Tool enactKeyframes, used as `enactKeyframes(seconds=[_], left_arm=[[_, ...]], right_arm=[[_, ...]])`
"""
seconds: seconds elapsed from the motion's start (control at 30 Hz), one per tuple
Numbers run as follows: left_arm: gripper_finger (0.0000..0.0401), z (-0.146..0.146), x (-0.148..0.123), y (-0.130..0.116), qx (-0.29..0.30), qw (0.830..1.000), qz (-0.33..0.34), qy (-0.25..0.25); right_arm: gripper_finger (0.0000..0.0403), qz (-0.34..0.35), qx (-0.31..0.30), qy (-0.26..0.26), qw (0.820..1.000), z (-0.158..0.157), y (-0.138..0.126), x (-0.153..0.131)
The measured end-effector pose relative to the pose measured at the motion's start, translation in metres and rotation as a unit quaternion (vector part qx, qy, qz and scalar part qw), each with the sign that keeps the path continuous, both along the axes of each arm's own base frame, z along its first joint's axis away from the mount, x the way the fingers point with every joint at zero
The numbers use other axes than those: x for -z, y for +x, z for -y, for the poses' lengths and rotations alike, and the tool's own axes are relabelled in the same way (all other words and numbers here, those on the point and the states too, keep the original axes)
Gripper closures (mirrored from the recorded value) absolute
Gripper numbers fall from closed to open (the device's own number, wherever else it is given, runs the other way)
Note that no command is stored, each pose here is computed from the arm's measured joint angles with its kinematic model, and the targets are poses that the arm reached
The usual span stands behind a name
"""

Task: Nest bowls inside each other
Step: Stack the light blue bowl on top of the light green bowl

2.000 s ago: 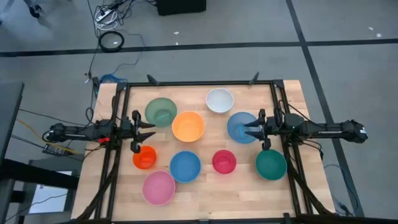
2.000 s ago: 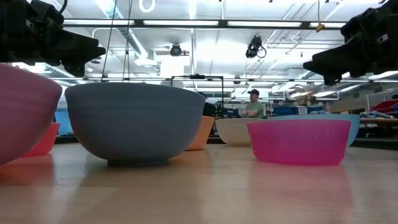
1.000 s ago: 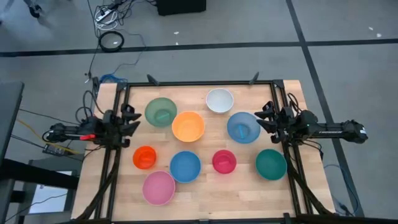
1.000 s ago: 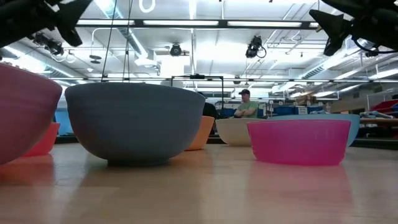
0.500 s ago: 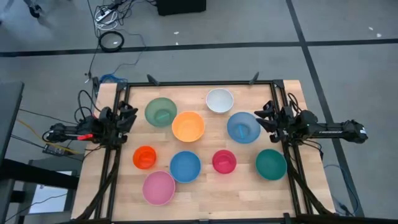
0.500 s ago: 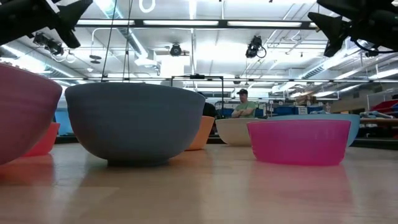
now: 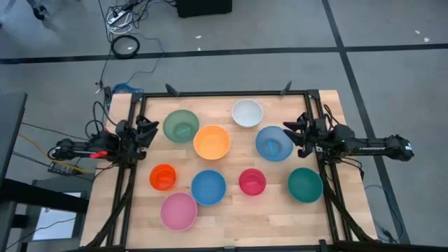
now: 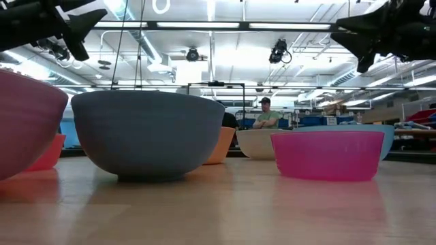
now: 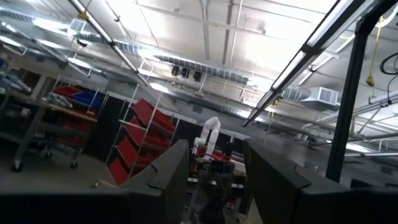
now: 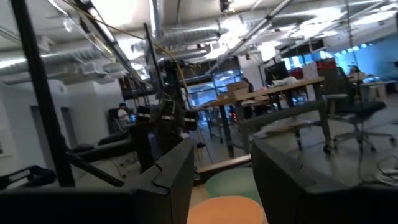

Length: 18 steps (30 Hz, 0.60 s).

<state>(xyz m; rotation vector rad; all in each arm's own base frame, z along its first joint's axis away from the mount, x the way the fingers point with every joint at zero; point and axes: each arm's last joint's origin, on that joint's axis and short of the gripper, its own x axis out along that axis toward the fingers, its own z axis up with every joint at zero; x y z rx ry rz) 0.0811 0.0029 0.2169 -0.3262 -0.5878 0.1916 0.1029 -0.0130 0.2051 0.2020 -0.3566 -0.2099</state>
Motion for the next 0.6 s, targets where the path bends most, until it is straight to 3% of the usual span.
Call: enactKeyframes(seconds=[0.27, 0.47, 0.6], left_arm=[[0.0239, 0.000, 0.004, 0.003, 0.007, 1.000, -0.028, -0.010], [0.0239, -0.002, -0.008, 0.005, -0.028, 0.988, -0.151, -0.013], [0.0239, -0.004, -0.018, 0.007, -0.075, 0.955, -0.287, -0.015]], right_arm=[[0.0252, -0.034, 0.020, 0.011, 0.999, 0.000, 0.006, 0.003], [0.0252, -0.165, 0.050, 0.030, 0.985, 0.000, 0.019, -0.018], [0.0253, -0.270, 0.117, 0.050, 0.954, 0.000, 0.031, -0.045]])
